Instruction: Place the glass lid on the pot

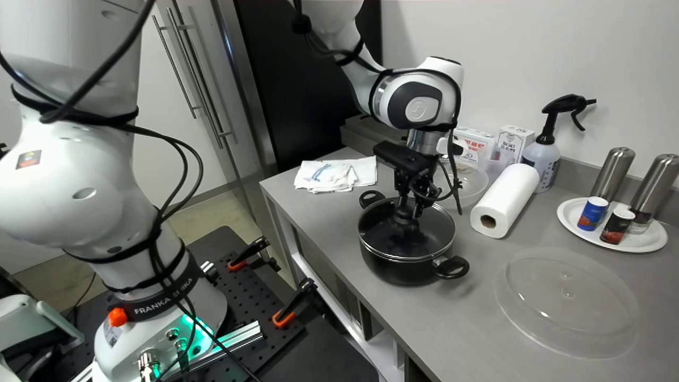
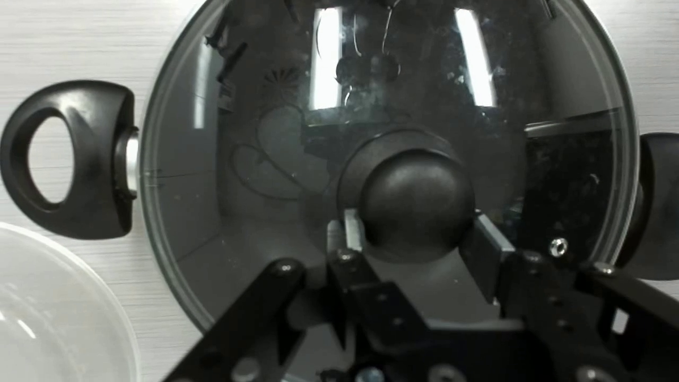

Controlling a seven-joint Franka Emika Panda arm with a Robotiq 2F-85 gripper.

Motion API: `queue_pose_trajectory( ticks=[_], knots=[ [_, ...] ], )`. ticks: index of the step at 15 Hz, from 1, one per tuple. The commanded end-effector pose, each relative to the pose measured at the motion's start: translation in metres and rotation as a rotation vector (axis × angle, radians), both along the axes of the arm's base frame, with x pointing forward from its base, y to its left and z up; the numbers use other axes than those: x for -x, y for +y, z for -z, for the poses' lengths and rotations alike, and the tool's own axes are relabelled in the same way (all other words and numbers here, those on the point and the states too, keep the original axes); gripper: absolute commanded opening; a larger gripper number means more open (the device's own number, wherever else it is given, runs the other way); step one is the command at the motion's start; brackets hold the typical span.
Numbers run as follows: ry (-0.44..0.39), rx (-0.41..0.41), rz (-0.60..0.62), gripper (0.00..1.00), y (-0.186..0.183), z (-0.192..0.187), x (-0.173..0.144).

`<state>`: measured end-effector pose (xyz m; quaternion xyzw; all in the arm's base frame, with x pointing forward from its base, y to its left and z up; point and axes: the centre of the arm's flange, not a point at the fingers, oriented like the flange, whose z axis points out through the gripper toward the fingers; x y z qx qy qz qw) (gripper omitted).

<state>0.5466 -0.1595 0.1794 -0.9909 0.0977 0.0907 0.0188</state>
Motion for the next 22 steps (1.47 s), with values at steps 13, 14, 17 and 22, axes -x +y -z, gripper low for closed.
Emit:
queue_pose_trajectory(
  ticks=[13,14,17,22],
  knots=[
    [-0.008,-0.010,-0.003,0.23,0.002,-0.005,-0.005],
    [-0.007,-0.010,-0.002,0.23,0.002,-0.004,-0.004],
    [-0.006,-0.010,0.002,0.23,0.002,-0.005,-0.004],
    [-0.008,-0.007,0.003,0.96,0.002,-0.007,-0.006]
  ],
)
